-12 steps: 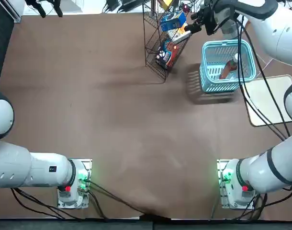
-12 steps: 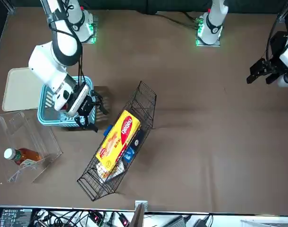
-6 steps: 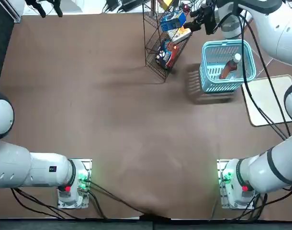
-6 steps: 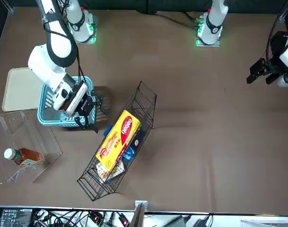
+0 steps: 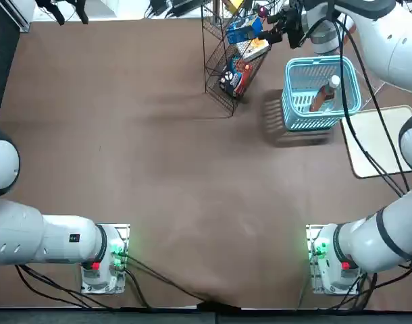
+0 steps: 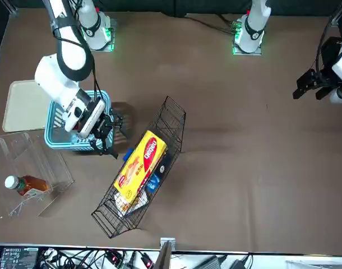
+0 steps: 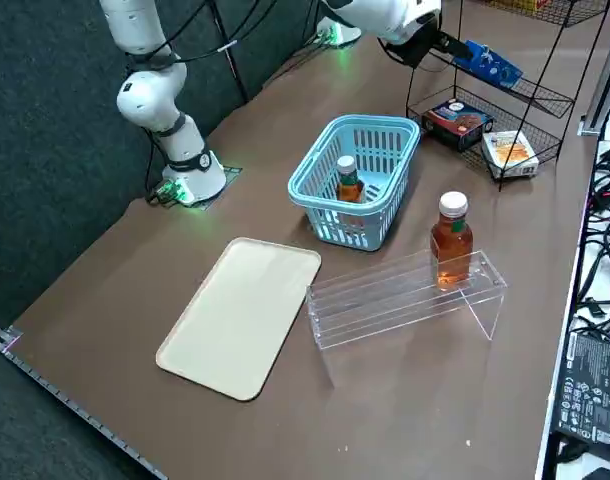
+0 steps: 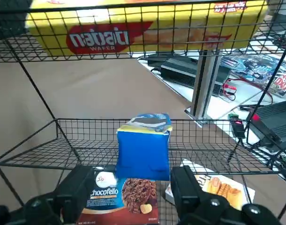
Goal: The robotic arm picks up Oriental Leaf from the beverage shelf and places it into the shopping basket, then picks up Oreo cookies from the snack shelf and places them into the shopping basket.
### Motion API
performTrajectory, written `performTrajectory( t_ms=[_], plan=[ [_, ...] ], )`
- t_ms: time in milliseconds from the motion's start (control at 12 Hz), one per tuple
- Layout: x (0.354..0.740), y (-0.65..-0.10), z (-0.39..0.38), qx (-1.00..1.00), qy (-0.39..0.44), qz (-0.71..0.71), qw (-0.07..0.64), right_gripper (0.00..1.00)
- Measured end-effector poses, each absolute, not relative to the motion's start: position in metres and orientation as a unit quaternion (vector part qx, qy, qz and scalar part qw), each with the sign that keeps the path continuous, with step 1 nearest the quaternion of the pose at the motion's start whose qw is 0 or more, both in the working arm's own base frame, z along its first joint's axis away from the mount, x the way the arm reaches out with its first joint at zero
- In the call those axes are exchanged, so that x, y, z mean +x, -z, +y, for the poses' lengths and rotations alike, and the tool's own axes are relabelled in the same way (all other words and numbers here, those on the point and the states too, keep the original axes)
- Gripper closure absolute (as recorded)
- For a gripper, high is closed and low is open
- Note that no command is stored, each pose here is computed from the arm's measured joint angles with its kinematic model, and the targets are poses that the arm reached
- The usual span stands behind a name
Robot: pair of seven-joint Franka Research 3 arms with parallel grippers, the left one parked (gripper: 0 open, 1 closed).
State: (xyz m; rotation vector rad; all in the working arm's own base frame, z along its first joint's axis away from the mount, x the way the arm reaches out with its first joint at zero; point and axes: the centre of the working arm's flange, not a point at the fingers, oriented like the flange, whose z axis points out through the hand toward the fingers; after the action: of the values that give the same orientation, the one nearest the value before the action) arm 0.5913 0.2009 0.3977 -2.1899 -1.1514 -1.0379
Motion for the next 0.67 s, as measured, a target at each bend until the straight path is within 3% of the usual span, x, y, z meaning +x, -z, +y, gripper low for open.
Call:
performTrajectory(
  t_ms=[667],
  plan=[
    [0.613,-0.386,0.211,-0.793,0.379,-0.418,0.229,0.00]
  ],
)
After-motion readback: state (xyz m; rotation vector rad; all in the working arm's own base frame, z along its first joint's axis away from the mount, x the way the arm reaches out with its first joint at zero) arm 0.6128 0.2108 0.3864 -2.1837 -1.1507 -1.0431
